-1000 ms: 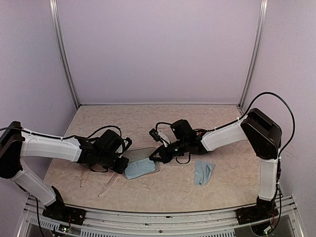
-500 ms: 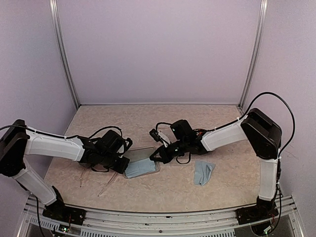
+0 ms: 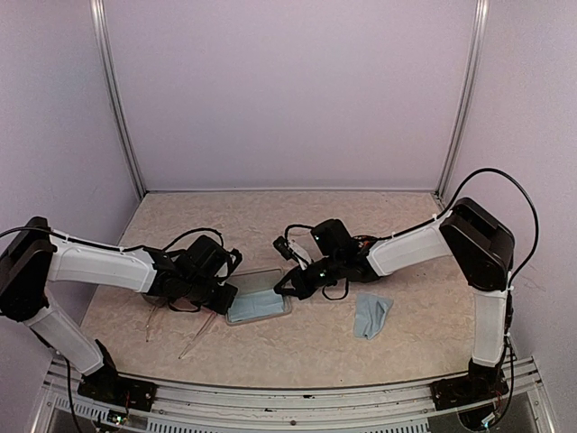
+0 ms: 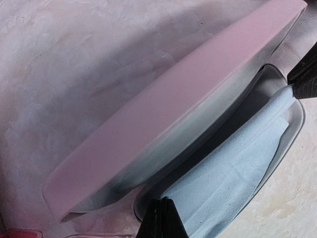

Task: Organize the sunglasses
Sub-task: Place the folded cleaning cloth in the sunglasses case.

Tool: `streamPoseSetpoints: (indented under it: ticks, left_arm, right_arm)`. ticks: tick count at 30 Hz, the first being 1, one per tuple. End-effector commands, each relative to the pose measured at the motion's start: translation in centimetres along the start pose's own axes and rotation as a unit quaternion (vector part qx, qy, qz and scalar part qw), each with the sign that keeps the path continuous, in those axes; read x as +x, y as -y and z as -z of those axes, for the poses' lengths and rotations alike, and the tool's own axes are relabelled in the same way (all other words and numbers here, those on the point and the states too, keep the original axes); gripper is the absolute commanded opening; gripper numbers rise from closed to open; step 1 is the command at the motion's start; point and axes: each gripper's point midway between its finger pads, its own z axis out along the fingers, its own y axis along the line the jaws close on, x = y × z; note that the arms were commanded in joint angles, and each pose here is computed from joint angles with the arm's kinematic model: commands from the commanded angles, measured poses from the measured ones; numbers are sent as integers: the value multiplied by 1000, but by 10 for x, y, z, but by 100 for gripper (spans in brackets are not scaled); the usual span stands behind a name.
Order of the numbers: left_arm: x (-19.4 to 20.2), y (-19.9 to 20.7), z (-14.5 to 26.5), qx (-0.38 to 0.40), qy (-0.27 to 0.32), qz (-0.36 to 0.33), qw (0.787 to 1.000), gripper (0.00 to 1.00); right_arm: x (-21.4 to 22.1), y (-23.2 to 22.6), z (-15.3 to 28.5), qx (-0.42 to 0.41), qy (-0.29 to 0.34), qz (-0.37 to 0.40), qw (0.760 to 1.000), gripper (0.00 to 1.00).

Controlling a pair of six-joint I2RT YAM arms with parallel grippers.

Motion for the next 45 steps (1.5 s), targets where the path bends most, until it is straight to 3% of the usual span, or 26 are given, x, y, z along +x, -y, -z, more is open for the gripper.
streamPoseSetpoints:
  ticks: [1, 10, 18, 28, 34, 38, 45]
  left_arm:
    - [-14, -1, 0, -5, 18, -2, 1000, 0]
    - [-11, -1, -1, -3, 14, 0, 1000, 0]
    - [-16, -2, 6, -4, 22, 5, 1000, 8]
    - [-22, -6, 22, -10, 42, 17, 999, 26]
    - [-26, -14, 45, -21, 71, 41, 996, 44]
    - [-18, -16, 60, -19, 81, 83, 993, 48]
    - [17, -11, 71, -35, 71, 139, 987, 59]
  right_arm:
    - [-3, 0, -6, 4, 0, 8, 1000, 0]
    - [-6, 1, -8, 7, 0, 8, 1000, 1]
    - [-13, 3, -7, 18, 0, 13, 1000, 18]
    - [-14, -1, 14, 42, 4, 19, 999, 31]
    - [-16, -7, 37, 64, 17, 25, 997, 38]
    - [-10, -8, 49, 77, 20, 17, 997, 47]
    - [3, -8, 53, 76, 21, 4, 997, 52]
